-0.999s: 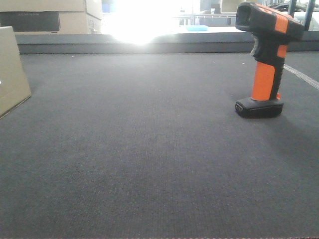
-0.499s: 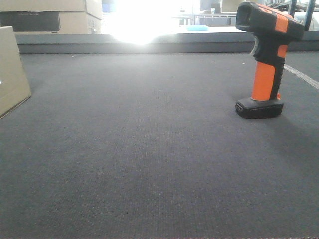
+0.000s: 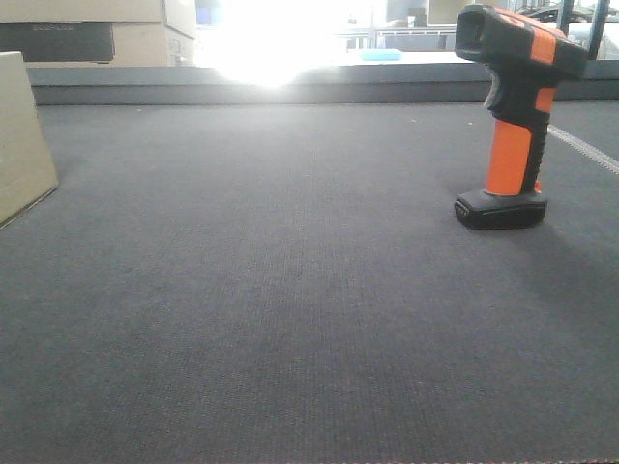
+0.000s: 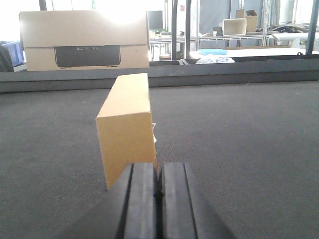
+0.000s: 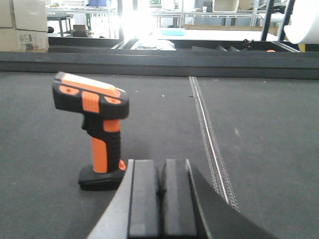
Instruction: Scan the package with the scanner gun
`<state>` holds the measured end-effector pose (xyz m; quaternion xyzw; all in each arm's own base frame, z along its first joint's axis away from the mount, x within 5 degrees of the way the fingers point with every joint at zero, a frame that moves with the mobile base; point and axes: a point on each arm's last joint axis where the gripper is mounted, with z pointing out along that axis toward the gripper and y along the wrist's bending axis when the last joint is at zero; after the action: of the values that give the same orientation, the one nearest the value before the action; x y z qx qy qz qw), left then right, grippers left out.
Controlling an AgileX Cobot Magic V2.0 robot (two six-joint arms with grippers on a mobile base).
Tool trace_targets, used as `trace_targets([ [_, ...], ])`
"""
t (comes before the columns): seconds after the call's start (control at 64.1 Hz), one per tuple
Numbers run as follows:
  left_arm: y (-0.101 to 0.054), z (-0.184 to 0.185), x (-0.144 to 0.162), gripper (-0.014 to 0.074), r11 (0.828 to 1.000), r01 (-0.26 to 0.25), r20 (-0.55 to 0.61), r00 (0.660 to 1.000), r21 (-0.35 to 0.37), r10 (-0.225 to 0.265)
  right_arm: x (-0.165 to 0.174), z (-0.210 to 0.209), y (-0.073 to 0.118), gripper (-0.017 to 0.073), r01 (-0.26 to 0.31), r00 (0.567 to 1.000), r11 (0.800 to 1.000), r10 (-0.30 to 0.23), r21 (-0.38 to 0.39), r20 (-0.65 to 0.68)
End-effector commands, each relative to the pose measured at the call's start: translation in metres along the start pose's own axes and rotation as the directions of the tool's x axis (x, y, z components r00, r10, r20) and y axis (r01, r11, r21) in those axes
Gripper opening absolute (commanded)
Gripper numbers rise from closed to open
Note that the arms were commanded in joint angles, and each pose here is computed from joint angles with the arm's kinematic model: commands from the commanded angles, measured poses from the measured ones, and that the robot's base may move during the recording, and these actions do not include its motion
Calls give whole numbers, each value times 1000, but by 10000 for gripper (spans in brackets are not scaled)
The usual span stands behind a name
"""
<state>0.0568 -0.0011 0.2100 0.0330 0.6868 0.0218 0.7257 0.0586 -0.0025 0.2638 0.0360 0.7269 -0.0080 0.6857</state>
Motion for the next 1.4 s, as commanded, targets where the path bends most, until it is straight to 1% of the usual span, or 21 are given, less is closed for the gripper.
trace_targets([
  [0.0,0,-1,-3,-111,1000,10,27,1000,2,-10,9,-1,-2,-151,4,1000,1000,-5,26,30],
  [0.109,0,-1,-3,-111,1000,10,27,1000,2,-10,26,-1,-3,-151,3,998,999,-5,34,56],
  [0.125,0,-1,-3,-111,1000,10,27,1000,2,-10,42,1,-4,-151,2,999,999,-4,38,51],
  [0.25,0,-1,-3,-111,1000,10,27,1000,2,-10,58,2,-5,-151,1,998,999,-4,43,63],
  [0.312,0,-1,-3,-111,1000,10,27,1000,2,-10,55,1,-6,-151,1,996,999,-6,44,94],
  [0.359,0,-1,-3,-111,1000,10,27,1000,2,-10,59,1,-5,-151,-1,998,999,-2,41,55],
  [0.453,0,-1,-3,-111,1000,10,27,1000,2,-10,59,1,-5,-151,-1,999,999,-1,40,50],
  [1.389,0,-1,-3,-111,1000,10,27,1000,2,-10,59,1,-5,-151,-1,998,999,-2,41,55],
])
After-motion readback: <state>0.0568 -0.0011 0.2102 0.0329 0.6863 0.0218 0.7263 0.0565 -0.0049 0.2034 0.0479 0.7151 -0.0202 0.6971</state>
